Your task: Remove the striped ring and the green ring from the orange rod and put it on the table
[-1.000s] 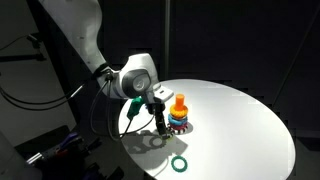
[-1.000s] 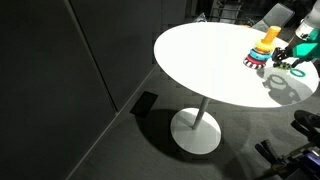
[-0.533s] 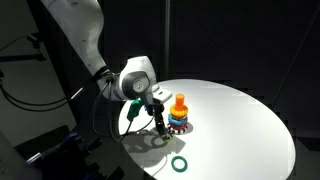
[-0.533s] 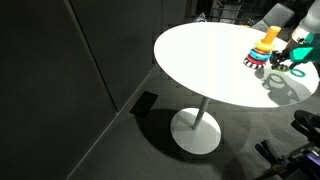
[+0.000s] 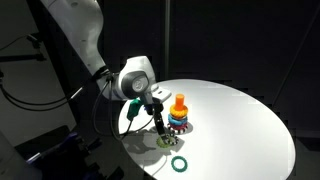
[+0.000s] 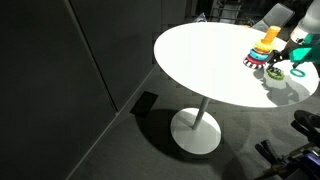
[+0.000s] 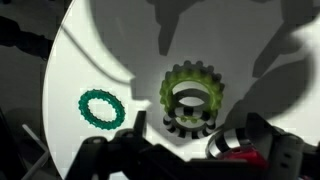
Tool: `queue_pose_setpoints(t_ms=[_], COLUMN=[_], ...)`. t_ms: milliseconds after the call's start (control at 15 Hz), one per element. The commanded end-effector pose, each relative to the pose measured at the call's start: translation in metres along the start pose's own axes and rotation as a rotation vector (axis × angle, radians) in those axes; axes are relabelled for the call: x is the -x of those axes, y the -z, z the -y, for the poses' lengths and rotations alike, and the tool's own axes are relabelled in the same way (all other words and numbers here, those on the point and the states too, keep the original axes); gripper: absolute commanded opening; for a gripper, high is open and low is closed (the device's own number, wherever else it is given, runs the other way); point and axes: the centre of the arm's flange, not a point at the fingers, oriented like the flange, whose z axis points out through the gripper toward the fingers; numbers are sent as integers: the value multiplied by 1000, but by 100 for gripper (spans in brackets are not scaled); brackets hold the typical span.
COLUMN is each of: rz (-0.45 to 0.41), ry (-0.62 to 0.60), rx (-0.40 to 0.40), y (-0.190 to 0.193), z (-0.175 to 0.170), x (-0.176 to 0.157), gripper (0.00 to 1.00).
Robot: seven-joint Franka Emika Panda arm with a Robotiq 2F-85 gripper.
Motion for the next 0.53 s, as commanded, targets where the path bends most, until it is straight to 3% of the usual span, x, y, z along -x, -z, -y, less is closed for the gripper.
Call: queue_pose_setpoints(t_ms=[0,467], rz=[48,170], ry=[55,176], rx=[-44,-157], y=[15,49], z=[-2,6], x=[2,7], gripper=[100,100])
